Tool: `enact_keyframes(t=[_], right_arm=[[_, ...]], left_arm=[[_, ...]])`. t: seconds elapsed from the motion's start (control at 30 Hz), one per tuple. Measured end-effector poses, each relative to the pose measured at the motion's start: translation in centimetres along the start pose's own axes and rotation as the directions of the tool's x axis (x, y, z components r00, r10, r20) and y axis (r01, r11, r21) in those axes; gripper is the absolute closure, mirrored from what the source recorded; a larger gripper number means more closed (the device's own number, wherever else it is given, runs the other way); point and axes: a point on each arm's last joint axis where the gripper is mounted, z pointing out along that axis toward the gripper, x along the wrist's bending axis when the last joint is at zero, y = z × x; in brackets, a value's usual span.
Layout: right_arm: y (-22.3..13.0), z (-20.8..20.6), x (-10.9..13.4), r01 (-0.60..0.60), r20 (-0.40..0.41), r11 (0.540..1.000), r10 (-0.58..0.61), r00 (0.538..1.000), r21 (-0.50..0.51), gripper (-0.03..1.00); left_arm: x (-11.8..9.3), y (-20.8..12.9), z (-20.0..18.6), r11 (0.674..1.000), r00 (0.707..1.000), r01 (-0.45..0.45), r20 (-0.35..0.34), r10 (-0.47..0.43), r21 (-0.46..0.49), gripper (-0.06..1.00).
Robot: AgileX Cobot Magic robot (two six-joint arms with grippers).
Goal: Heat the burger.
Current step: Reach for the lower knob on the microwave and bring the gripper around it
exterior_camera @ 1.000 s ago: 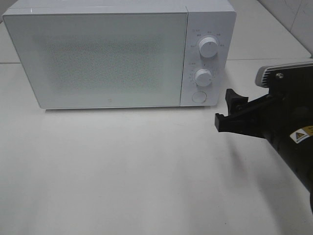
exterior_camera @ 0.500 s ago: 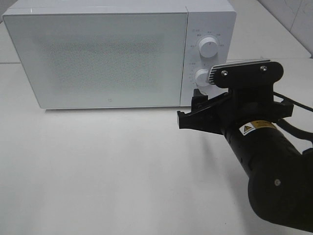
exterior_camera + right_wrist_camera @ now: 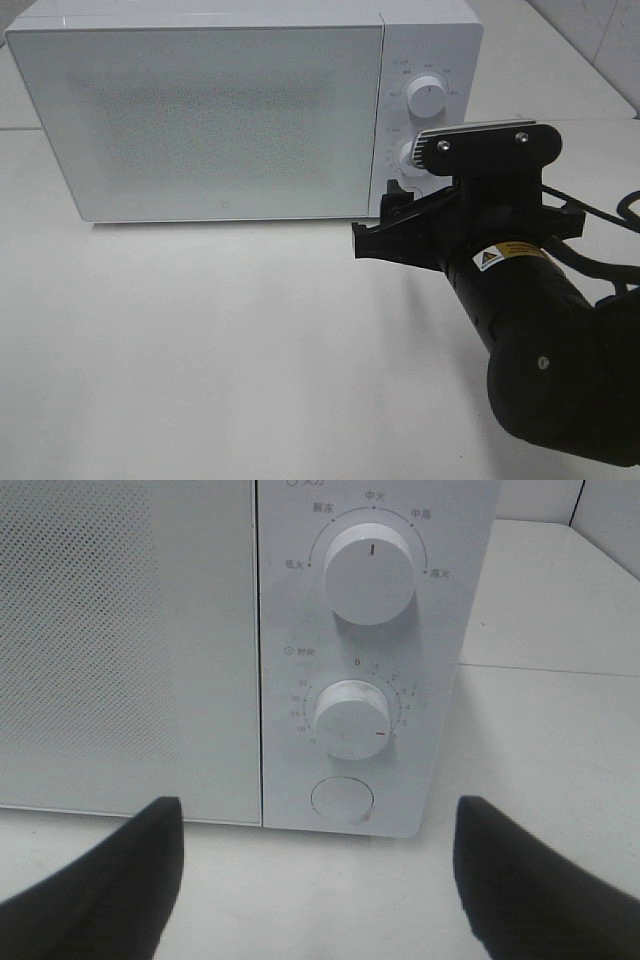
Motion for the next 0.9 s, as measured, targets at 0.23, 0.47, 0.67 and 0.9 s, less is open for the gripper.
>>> enact_keyframes(t=[0.23,0.47,0.67,0.9], right_arm=[[-0.2,0.8,-0.5,0.002,0.019,1.000,-0.001,1.000,-0.004,0.23],[-0.7,3.4,-0.5,0.001,0.049,1.000,-0.001,0.999,0.001,0.23],[-0.6,4.7,-0.2,0.001,0.051,1.000,0.000,0.999,-0.009,0.23],[-0.7,6.7,0.2,0.003,0.051,1.000,-0.002,0.999,-0.010,0.23]], left_arm=[[0.0,0.0,0.0,1.000,1.000,0.000,0.000,0.000,0.000,-0.03],[0.0,0.0,0.0,1.000,1.000,0.000,0.000,0.000,0.000,-0.03],[0.0,0.0,0.0,1.000,1.000,0.000,0.000,0.000,0.000,-0.03],[0.0,0.0,0.0,1.000,1.000,0.000,0.000,0.000,0.000,-0.03]])
